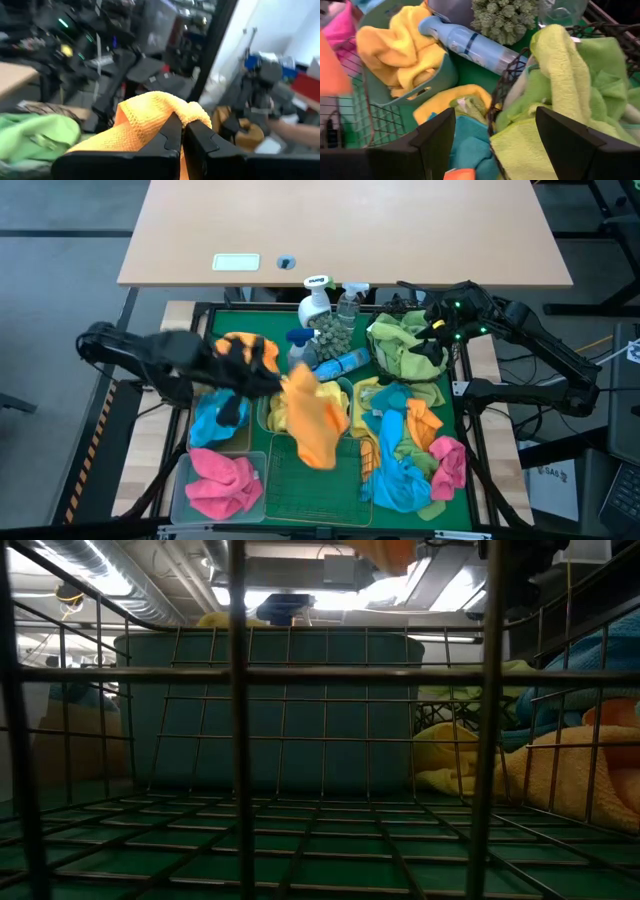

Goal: Sort microfiber towel by color & place in baskets
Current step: Put the orange microfiber towel into the gold wire basket

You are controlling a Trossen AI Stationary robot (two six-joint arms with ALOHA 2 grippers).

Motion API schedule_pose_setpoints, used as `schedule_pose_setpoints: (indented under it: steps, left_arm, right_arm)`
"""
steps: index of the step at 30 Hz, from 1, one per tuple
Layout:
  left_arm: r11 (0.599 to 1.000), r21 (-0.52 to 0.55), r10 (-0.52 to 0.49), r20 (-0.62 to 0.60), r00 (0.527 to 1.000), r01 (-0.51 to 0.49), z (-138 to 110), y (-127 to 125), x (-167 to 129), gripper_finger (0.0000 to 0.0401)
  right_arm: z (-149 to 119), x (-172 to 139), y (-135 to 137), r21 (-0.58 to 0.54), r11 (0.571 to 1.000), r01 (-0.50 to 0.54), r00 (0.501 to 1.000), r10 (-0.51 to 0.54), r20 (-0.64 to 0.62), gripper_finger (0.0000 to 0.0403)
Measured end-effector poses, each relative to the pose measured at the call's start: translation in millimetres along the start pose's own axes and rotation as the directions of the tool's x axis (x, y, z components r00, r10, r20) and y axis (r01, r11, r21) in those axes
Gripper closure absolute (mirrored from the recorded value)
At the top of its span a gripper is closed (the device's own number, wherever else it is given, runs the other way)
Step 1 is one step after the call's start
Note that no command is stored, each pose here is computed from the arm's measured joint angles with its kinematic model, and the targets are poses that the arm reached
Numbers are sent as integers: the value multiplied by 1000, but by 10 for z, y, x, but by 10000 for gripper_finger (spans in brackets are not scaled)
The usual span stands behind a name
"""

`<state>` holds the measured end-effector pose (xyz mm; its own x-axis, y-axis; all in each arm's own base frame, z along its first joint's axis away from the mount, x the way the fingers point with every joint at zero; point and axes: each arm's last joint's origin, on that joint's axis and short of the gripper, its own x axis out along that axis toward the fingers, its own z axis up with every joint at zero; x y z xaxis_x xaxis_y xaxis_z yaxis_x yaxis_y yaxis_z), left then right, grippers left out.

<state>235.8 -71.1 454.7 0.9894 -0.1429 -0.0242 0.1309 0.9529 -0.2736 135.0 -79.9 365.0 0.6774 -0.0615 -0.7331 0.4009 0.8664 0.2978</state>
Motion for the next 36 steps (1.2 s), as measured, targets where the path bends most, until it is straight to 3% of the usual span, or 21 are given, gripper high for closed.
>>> schedule_pose_setpoints:
  steps: [9,18,29,32,36]
  left_arm:
    - [999,39,-25,-220,975,35,-635,-251,640,401]
    - [1000,-2,12,-424,906,-15,-1327,-351,1097,401]
    - [978,-145,40,-583,811,-153,-1976,-322,1421,376]
    - [949,-221,48,-603,796,-225,-2067,-302,1461,357]
    - [906,-327,-14,-656,754,-268,-2086,-266,1448,320]
  right_arm:
    - [-2,-2,37,7,992,-126,992,126,-8,127]
    - [-26,-32,49,4,991,-136,991,136,-7,127]
    - [-28,-36,48,-25,991,-129,992,129,-5,127]
    - [-28,-36,48,-26,991,-129,992,129,-5,127]
    - [-17,-36,48,-31,991,-128,992,129,5,127]
